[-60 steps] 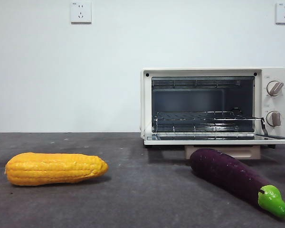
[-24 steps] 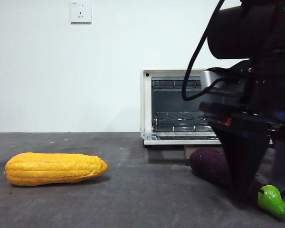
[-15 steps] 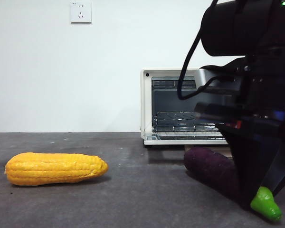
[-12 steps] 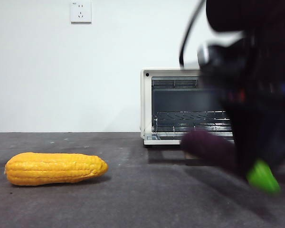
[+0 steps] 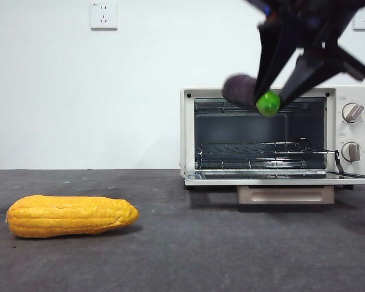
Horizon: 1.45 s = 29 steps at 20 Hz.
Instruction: Take the eggplant from the table,put the eggplant in the oven
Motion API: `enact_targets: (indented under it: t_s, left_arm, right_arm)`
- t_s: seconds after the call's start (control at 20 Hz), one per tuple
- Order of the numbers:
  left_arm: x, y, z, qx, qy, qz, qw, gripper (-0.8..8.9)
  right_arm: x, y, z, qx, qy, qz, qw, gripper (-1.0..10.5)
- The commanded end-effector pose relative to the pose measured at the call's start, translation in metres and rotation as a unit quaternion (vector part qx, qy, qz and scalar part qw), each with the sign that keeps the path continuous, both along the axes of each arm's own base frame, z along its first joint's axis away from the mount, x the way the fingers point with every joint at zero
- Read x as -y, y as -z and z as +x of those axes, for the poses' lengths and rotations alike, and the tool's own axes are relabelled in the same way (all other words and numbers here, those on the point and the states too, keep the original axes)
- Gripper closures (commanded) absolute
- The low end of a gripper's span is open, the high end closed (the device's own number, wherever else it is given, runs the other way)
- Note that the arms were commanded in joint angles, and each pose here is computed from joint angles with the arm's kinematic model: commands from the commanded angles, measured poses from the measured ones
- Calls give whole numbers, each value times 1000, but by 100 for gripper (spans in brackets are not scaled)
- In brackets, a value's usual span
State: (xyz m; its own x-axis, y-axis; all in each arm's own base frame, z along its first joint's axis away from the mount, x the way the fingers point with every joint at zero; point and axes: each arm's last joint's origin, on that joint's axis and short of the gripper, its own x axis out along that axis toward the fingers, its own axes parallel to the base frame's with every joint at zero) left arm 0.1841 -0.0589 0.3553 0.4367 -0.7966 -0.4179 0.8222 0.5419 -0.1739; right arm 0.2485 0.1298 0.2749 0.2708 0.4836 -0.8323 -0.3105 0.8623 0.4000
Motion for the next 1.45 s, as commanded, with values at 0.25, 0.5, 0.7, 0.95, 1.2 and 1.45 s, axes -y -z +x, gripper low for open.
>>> enact_targets:
  t_s: [0.25,0.5,0.7,0.95,1.2,1.45]
  left_arm:
    - [4,1,-1,2,13,1,1000,819]
    - [8,1,-3,-4,24,3,1000,819]
    - [10,2,-4,-9,29,5,1000,819]
    - [10,2,-4,-10,29,5,1000,819]
    - [12,2,-5,-10,35,6,999,819]
    - [16,2,-7,-10,46,6,999,819]
  right_arm:
    - [14,29,62,-34,37,16,999,959]
    - [30,37,101,-24,103,41,994,959]
    - [46,39,117,0,155,68,986,959]
    - [55,42,131,39,202,61,977,958]
    - [56,36,139,91,234,60,966,940]
    - [56,36,140,99,242,51,964,682]
